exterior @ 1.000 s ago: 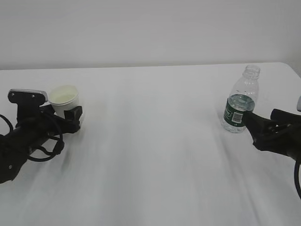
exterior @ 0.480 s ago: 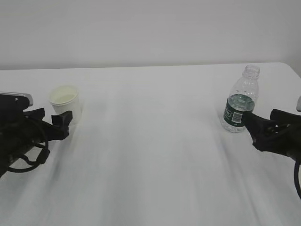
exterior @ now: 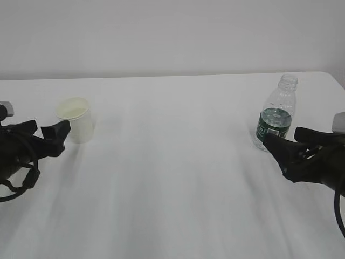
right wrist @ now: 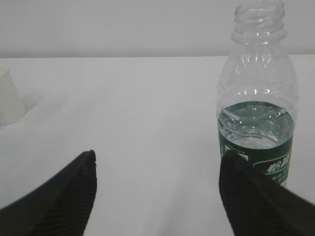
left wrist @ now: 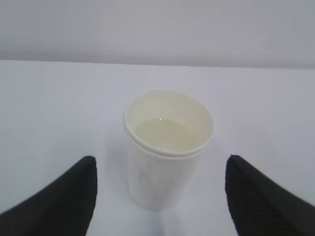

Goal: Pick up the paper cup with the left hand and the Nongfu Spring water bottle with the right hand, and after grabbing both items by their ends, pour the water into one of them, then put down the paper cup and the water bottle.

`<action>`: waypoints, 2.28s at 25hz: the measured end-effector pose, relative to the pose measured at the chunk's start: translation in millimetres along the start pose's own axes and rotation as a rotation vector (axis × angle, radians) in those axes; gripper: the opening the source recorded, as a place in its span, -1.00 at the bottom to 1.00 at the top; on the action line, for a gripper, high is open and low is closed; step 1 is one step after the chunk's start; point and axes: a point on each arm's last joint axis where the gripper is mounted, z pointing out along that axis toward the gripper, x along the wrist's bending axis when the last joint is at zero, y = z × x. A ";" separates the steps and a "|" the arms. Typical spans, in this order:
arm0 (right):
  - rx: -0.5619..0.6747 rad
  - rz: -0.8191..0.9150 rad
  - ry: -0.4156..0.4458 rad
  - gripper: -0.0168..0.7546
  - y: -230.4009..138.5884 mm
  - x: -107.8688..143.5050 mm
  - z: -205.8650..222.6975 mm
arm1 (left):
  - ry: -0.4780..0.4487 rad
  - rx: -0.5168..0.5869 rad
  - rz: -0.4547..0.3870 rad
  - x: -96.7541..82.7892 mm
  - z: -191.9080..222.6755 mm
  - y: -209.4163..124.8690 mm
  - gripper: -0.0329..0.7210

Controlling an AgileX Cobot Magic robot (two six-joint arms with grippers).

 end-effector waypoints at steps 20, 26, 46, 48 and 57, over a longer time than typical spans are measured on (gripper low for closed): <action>-0.111 -0.052 0.020 0.57 25.3 6.2 -10.4 | -0.167 -0.214 -0.045 -21.6 -24.3 63.4 0.56; -0.123 -0.027 -0.027 0.57 26.7 1.9 -10.6 | -0.173 -0.206 -0.093 -21.8 -24.7 63.6 0.56; -0.144 -0.003 -0.031 0.57 31.0 2.1 -12.5 | -0.192 -0.225 -0.123 -26.5 -43.3 88.8 0.48; -0.162 -0.004 -0.031 0.57 34.8 2.7 -14.2 | -0.200 -0.258 -0.122 -27.7 -48.9 96.7 0.48; -0.268 -0.028 -0.027 0.57 56.5 7.6 -26.8 | -0.231 -0.390 -0.113 -32.5 -74.8 128.6 0.48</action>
